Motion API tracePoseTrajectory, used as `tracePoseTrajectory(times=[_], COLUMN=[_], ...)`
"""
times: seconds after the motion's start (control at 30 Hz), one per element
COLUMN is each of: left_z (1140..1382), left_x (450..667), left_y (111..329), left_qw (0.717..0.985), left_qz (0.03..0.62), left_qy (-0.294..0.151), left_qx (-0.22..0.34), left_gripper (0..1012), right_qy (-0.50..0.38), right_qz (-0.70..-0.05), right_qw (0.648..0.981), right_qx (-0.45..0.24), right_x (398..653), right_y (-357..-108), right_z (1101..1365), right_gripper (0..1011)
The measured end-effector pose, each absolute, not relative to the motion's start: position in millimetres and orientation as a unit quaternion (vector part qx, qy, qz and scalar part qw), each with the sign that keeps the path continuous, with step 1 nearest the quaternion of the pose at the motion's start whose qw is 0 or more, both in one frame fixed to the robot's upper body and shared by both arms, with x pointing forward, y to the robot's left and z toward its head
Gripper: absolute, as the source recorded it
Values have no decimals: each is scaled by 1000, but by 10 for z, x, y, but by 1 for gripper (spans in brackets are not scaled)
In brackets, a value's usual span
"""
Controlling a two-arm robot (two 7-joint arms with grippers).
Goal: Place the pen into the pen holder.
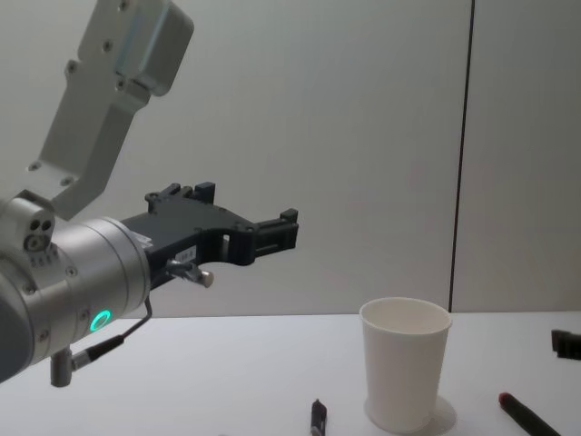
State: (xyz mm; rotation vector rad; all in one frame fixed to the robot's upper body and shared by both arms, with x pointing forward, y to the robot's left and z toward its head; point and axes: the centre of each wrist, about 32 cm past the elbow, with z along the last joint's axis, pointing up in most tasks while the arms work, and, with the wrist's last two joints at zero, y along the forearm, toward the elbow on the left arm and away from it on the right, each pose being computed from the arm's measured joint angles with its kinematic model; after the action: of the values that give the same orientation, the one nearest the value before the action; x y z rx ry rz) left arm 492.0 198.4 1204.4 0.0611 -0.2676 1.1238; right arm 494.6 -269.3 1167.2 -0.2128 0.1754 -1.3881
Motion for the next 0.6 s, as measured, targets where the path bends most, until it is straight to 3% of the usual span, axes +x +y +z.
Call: tracePoseTrajectory(times=[0.6], left_z=[12044], left_x=[4920], left_y=[1984], left_qw=[837], left_qz=[531], left_qy=[-126], left_qx=[29], left_gripper=[1000], right_qy=[126], right_qz=[-617], right_qw=[766], right_qx=[-128], right_x=[5255], right_y=[-2407], right_z=[11699], right_gripper=[1002])
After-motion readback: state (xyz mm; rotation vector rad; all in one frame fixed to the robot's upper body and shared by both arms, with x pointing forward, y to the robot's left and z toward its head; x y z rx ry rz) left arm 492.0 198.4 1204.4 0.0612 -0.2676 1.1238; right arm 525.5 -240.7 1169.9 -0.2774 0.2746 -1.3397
